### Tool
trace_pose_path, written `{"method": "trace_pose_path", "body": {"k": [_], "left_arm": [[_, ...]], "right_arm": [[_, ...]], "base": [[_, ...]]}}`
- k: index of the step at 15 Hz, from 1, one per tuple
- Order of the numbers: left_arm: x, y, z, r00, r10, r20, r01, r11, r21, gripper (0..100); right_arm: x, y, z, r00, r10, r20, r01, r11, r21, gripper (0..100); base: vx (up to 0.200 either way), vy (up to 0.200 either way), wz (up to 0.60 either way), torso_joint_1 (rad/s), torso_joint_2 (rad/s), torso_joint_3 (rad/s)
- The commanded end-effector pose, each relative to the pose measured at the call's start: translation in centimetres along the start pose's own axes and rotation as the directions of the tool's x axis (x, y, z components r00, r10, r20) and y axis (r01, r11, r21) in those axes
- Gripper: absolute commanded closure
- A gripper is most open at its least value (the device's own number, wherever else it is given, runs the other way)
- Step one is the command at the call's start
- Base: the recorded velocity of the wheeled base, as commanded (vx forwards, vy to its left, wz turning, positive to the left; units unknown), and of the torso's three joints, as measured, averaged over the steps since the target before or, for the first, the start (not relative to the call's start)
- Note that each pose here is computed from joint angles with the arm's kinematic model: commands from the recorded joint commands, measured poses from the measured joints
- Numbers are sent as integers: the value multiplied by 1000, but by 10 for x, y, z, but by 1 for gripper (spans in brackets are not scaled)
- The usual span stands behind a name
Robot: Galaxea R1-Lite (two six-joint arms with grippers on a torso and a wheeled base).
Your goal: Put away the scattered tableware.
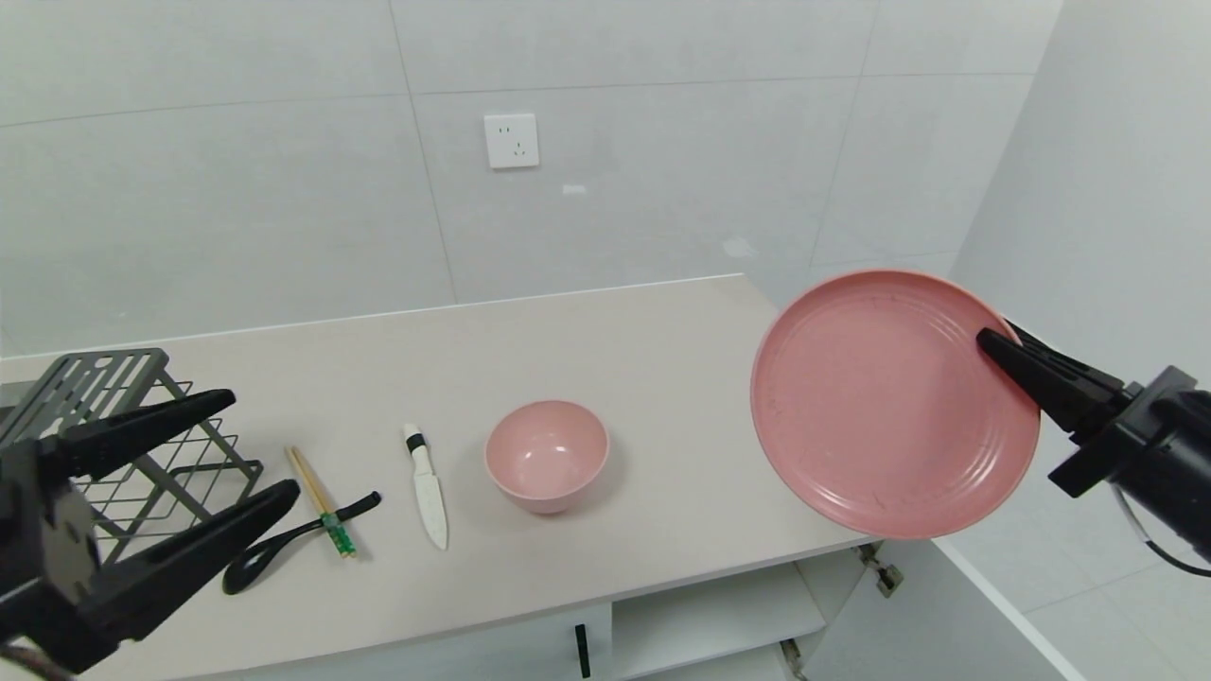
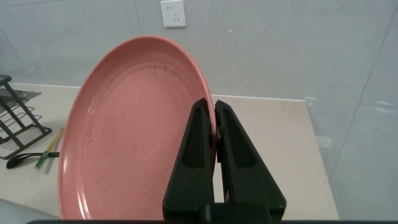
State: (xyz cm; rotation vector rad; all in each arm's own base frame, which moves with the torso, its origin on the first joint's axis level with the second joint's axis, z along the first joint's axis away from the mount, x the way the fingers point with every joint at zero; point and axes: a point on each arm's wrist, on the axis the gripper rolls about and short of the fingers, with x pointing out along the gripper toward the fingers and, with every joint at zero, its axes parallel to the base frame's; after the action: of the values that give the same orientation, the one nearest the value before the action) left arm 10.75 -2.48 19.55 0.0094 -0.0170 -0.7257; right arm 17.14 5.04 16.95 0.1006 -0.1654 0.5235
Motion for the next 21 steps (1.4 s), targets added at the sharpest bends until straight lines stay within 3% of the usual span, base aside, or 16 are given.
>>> {"method": "trace_pose_path", "body": {"k": [1, 6, 7, 8, 10, 12, 14, 17, 19, 20, 21], "left_arm": [[33, 19, -15, 993, -31, -112, 26, 998, -49, 0], [71, 44, -23, 981, -6, -195, 0, 1000, -29, 0], [79, 44, -24, 978, -21, -209, 10, 998, -57, 0], [86, 45, -25, 976, -36, -214, 13, 994, -108, 0], [92, 48, -26, 974, -22, -224, -16, 986, -166, 0], [106, 49, -33, 963, 38, -266, -83, 984, -158, 0], [122, 40, -36, 953, 41, -302, -90, 984, -152, 0], [138, 45, -51, 927, 60, -369, -115, 985, -129, 0], [147, 50, -54, 918, 108, -381, -159, 982, -104, 0], [151, 54, -55, 918, 126, -377, -161, 985, -65, 0], [155, 56, -57, 915, 136, -379, -170, 984, -58, 0]], "right_arm": [[0, 0, -1, 1000, 0, -3, 0, 1000, 1, 100], [0, 1, 1, 1000, 3, 3, -3, 1000, -6, 100], [0, 1, 0, 1000, 5, 3, -5, 1000, -10, 100], [0, 1, 0, 1000, 6, 0, -6, 1000, -12, 100], [0, 1, 0, 1000, 4, 0, -4, 1000, -13, 100], [-1, 1, -1, 1000, 6, -3, -6, 1000, -12, 100], [-1, 1, -3, 1000, 3, -16, -3, 1000, -18, 100], [-1, 1, -3, 1000, 3, -16, -3, 1000, -21, 100], [-1, 1, -4, 1000, 3, -18, -3, 1000, -20, 100], [0, 0, -4, 1000, 2, -21, -3, 1000, -19, 100], [1, 0, -5, 1000, 2, -24, -2, 1000, -19, 100]], "base": [[0, 0, 0, 0, 0, 0], [0, 0, 0, 0, 0, 0], [0, 0, 0, 0, 0, 0], [0, 0, 0, 0, 0, 0], [0, 0, 0, 0, 0, 0], [0, 0, 0, 0, 0, 0], [0, 0, 0, 0, 0, 0], [0, 0, 0, 0, 0, 0], [0, 0, 0, 0, 0, 0], [0, 0, 0, 0, 0, 0], [0, 0, 0, 0, 0, 0]]}}
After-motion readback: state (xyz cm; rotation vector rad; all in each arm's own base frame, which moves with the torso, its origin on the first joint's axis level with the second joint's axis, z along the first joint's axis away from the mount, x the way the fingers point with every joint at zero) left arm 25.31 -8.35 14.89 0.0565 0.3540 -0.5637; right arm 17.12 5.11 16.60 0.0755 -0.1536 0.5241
